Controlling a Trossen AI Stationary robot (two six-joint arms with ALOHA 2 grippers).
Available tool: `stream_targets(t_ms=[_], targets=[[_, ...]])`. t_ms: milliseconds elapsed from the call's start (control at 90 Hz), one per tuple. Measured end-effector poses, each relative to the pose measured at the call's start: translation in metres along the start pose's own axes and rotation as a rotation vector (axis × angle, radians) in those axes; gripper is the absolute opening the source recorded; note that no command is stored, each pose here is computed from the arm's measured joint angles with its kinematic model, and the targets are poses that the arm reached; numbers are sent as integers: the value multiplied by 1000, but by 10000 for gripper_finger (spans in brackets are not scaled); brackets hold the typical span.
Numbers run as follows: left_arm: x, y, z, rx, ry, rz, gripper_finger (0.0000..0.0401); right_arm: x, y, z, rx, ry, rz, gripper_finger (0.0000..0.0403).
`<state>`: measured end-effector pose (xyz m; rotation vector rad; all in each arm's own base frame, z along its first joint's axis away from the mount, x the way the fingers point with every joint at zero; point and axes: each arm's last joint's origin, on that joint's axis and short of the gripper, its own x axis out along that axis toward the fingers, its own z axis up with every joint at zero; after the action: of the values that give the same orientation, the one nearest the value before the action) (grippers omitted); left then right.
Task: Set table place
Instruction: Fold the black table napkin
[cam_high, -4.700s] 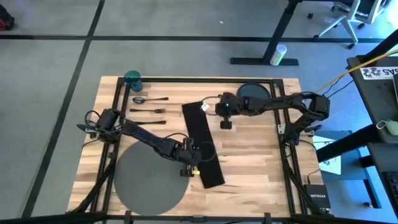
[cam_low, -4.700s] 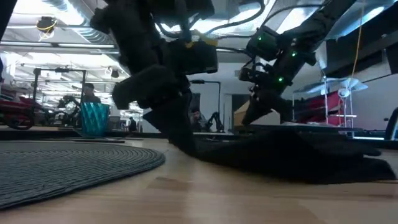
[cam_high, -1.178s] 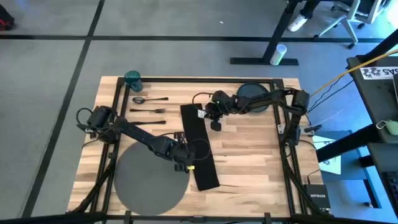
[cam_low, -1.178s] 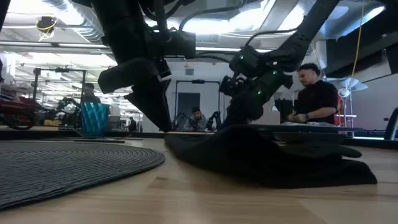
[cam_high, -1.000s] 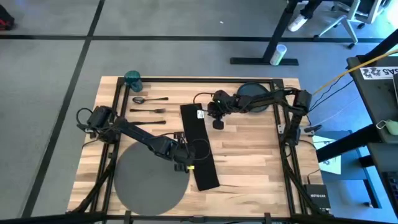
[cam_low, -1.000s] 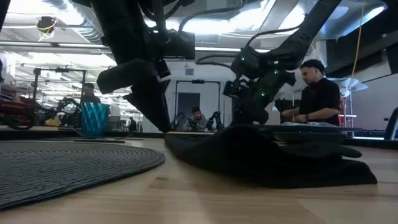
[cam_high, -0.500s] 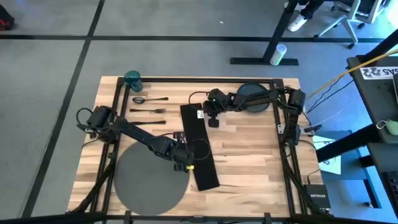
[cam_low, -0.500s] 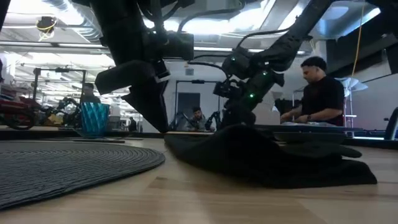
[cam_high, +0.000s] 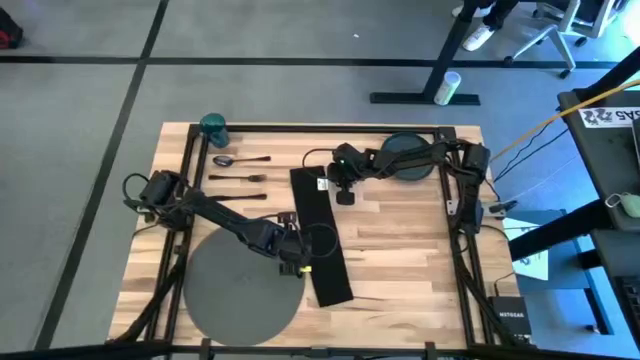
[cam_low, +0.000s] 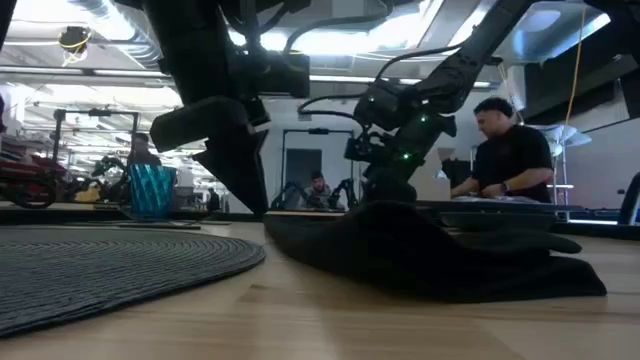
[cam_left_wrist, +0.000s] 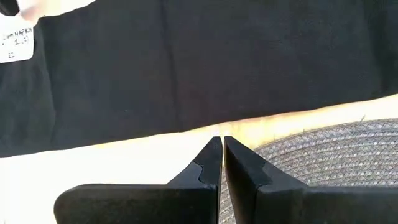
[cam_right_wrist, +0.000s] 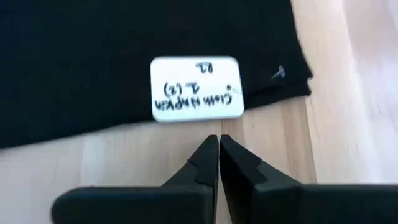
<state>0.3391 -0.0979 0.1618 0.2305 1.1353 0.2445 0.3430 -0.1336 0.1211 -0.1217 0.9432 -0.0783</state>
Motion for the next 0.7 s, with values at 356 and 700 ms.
stream_targets(t_ms=[356, 700], targets=[[0, 0, -1, -15, 13, 3, 0, 0, 0, -2, 2, 18, -1, 0], [0, 0, -1, -14, 11, 3, 0, 11, 2, -4, 9, -6, 52, 0]])
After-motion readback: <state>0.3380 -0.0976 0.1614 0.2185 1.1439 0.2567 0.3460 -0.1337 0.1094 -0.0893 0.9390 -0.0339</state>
